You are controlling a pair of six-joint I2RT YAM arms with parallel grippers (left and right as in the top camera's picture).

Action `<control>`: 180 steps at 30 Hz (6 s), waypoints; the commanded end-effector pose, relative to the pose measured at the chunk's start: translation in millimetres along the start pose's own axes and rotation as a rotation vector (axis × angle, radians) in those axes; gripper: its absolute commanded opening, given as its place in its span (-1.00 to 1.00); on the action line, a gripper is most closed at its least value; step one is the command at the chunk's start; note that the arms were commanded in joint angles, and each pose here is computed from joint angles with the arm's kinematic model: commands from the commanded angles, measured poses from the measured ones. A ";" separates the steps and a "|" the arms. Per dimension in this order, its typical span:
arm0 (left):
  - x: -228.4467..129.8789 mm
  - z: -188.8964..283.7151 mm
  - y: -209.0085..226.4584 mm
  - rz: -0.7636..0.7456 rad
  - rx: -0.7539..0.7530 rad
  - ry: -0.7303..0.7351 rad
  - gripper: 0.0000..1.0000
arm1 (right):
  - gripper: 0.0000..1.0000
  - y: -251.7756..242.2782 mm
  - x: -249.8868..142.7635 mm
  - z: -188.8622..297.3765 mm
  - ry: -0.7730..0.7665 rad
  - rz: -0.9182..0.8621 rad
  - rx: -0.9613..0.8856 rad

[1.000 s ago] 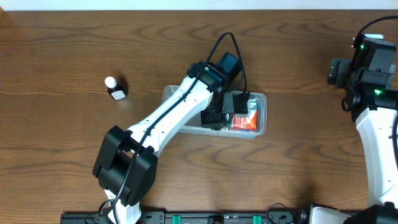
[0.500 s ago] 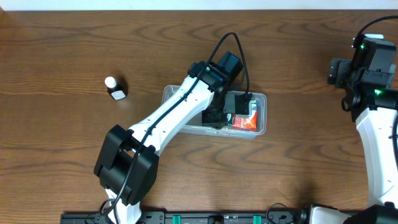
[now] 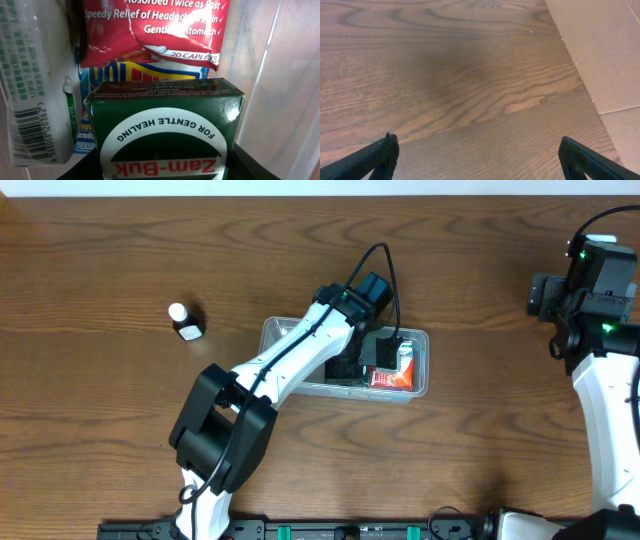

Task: Pack container
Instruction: 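Press the Zam-Buk box down beside the Panadol packet, then open left gripper and move it to the dark bottle, then grasp the dark bottle by its white cap with left gripper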

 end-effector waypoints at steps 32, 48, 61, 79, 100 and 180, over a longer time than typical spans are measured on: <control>5.1 5.6 6.9 -0.043 0.056 -0.034 -0.01 | 0.99 -3.0 1.0 2.1 -0.005 -0.020 -0.013; 5.1 5.6 6.9 -0.043 0.056 -0.034 0.56 | 0.99 -3.0 1.0 2.1 -0.005 -0.020 -0.013; 4.2 11.8 6.4 -0.043 0.070 -0.034 0.52 | 0.98 -3.0 1.0 2.1 -0.005 -0.020 -0.013; -20.8 72.3 -1.0 0.214 0.255 0.043 0.21 | 0.98 -3.0 1.0 2.1 -0.005 -0.020 -0.013; -200.4 183.3 36.4 1.584 0.581 -0.321 0.93 | 0.99 -3.0 1.0 2.1 -0.005 -0.020 -0.013; -296.7 109.2 60.4 1.981 0.398 -0.116 -0.42 | 0.99 -3.0 1.0 2.1 -0.005 -0.020 -0.013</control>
Point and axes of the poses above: each gripper's point midway between its finger pads, its own z axis back along the fingers, its own y axis along the line the jaws close on, x = y × z, the point moved 8 cm from there along z, back along the fingers, and after that the axes turned 1 degree about -z, right-handed, at the moved point
